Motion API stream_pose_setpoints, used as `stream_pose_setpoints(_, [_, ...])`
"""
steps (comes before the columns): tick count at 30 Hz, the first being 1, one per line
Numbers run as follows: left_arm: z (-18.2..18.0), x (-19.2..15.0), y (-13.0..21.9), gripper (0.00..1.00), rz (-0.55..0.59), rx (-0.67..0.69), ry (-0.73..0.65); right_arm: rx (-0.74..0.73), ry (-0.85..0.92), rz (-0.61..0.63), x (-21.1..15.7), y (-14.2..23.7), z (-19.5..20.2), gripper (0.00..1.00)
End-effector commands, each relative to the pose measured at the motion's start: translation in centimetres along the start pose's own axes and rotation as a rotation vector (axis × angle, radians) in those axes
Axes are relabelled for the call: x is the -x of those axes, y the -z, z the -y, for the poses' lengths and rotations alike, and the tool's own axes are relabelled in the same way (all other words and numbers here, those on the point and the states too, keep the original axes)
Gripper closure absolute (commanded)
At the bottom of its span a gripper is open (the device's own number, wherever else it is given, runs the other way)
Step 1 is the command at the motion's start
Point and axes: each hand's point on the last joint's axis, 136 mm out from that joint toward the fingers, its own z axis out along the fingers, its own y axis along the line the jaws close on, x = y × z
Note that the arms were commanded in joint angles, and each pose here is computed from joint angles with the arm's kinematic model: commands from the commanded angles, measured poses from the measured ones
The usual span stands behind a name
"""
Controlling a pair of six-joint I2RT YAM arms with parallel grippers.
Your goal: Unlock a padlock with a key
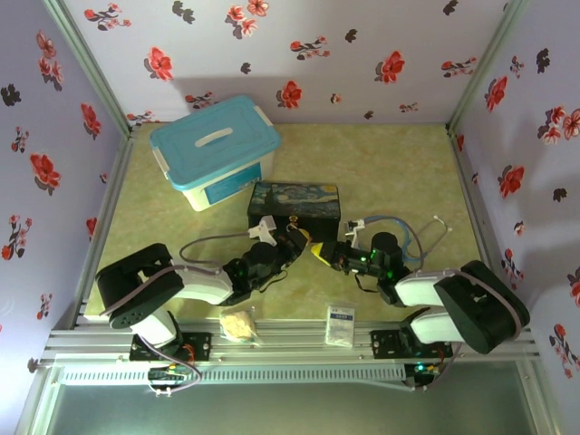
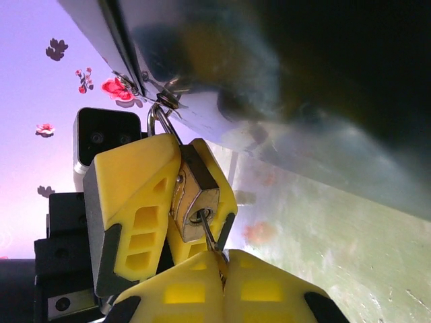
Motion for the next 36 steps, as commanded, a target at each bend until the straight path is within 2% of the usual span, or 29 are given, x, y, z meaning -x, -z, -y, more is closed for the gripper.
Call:
stream_pose_setpoints(1, [3.6,-3.7,0.7,1.0,-0.16,-0.119,-0.004,0.132,0.143,0.001,1.1,-0.3,-4.7,1.0])
stream_pose_setpoints(5, [3.1,-3.8,0.8,1.0,-0.169,-0.088,-0.029,0.053,0.211,-0.015,0.6,0.4,-4.3,1.0])
stream_pose_setpoints(9, [3.1,-4.4,0.4,1.0,-0.197,-0.077,-0.063,0.062,0.281,-0.042,-0.2,1.3,-5.8,1.0])
stream_pose_setpoints(12, [3.5,-4.3,0.5,1.0,-0.195,-0.077,-0.081,0.016,0.262,-0.063,0.0,1.6,-4.6,1.0])
stream_pose_setpoints(18, [3.2,-4.1,0.6,1.0,-0.193,-0.019,-0.165,0.103,0.192,-0.06,1.6,1.6,-6.3,1.0])
stream_pose_setpoints(22, [2.1,-4.3,0.1,1.0,-0.193,0.002,-0.158,0.149,0.177,-0.068,1.8,1.5,-7.7,1.0])
stream_pose_setpoints(28, [1.8,-5.0,-0.5,1.0,-0.2,-0.003,-0.14,0.084,0.191,-0.083,1.1,1.1,-6.9,0.99])
stream_pose_setpoints(36, [0.4,-5.3,-0.3,1.0,-0.198,0.004,-0.092,0.016,0.171,-0.036,1.0,1.7,-5.2,0.98])
